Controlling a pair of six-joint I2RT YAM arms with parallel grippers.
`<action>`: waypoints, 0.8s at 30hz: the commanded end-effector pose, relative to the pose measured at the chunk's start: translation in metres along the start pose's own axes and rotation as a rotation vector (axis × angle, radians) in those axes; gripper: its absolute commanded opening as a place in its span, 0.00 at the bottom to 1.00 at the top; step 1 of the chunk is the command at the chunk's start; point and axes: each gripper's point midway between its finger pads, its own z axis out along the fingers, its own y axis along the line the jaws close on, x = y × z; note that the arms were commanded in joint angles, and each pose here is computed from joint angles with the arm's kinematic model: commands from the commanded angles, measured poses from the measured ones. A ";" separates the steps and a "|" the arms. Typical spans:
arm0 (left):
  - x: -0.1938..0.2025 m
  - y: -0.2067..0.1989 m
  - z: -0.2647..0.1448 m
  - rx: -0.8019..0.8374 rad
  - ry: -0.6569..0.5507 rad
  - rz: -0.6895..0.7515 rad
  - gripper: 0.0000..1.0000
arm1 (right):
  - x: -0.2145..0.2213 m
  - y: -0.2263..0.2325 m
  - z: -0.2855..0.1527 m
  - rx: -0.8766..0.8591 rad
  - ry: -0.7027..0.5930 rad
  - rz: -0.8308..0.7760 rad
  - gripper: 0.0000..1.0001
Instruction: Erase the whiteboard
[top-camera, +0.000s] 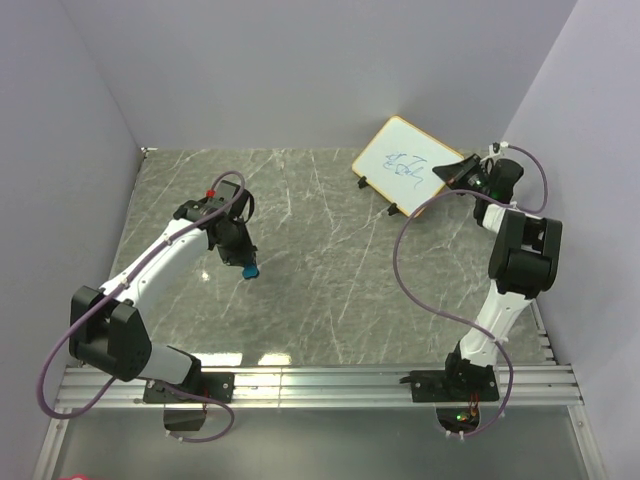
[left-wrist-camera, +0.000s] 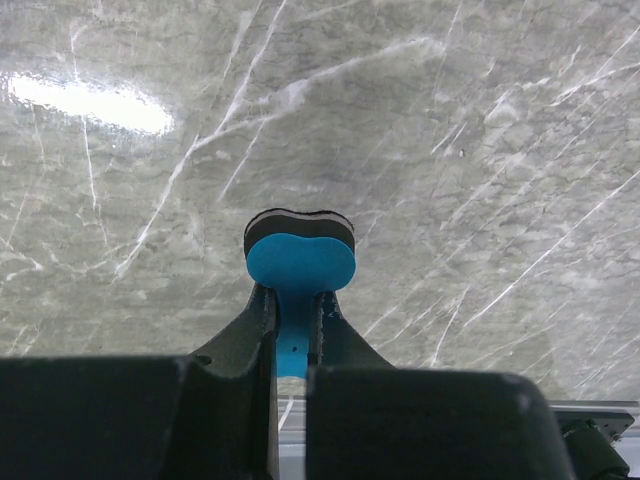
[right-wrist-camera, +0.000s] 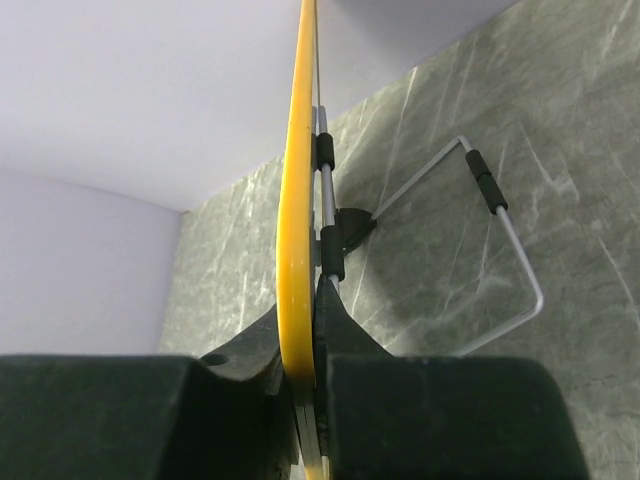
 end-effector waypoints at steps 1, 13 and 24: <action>-0.002 -0.001 0.002 -0.007 -0.007 0.006 0.00 | 0.022 -0.016 0.001 0.100 0.038 0.005 0.00; 0.002 0.002 0.008 0.006 -0.010 0.031 0.00 | 0.133 0.050 -0.009 -0.018 0.223 0.026 0.00; 0.002 -0.004 0.017 0.047 -0.016 0.052 0.00 | 0.266 0.122 -0.041 -0.179 0.509 0.035 0.00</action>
